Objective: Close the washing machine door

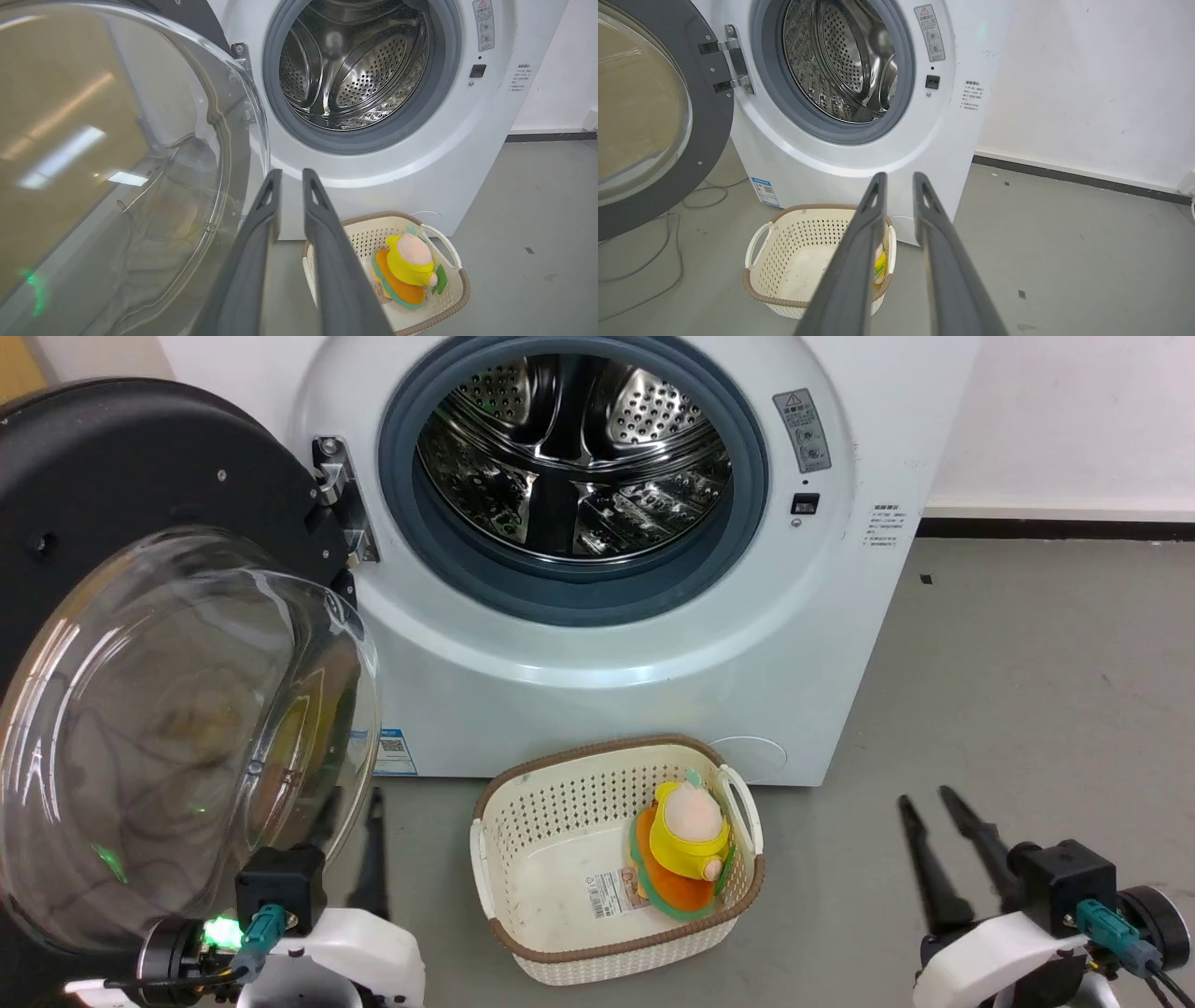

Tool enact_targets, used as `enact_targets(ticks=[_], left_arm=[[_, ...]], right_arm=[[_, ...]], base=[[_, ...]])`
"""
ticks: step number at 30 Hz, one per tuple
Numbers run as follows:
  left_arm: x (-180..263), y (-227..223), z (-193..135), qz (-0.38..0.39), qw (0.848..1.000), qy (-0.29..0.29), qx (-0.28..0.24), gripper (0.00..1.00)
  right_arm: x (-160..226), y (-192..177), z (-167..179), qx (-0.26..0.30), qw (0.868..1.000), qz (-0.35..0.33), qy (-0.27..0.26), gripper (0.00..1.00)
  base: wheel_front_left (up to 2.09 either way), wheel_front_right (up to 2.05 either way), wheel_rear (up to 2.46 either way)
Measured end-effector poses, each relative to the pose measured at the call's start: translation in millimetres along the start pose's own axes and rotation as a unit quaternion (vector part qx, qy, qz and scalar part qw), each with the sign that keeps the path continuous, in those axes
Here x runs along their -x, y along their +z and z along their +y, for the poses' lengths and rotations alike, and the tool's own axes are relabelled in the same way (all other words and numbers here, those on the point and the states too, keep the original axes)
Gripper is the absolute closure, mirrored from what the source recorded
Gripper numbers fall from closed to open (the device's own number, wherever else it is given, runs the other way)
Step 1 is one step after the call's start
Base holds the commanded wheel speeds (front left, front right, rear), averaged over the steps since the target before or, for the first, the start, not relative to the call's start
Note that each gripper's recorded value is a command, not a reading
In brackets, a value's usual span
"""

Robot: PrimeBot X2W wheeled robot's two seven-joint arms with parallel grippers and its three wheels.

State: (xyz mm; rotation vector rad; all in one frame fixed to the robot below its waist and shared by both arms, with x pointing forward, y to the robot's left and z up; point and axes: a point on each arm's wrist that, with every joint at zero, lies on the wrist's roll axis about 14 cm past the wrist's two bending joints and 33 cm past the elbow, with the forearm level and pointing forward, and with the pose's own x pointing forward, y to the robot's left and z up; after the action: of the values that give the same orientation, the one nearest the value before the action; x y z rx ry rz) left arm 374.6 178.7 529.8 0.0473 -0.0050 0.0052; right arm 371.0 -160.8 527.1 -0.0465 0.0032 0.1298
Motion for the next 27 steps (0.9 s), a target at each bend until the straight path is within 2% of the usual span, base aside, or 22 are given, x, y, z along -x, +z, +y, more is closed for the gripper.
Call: enact_targets(ticks=[11,12,14,27], left_arm=[[0,1,1,-0.004,1.000,0.008,0.000,0.00],[0,1,1,-0.005,1.000,0.008,0.000,0.31],[0,2,1,-0.008,1.000,0.010,0.000,1.00],[-1,28,14,-0.056,0.998,0.035,-0.005,1.00]], right_arm=[[0,1,-2,-0.007,1.000,-0.005,-0.002,0.00],[0,1,-2,-0.009,1.000,-0.006,-0.003,0.00],[0,2,-2,-0.011,1.000,-0.009,-0.003,0.00],[-7,4,4,-0.022,0.999,-0.022,0.008,0.00]], base=[[0.00,0.00,0.00],[0.00,0.00,0.00],[0.00,0.00,0.00],[0.00,0.00,0.00]])
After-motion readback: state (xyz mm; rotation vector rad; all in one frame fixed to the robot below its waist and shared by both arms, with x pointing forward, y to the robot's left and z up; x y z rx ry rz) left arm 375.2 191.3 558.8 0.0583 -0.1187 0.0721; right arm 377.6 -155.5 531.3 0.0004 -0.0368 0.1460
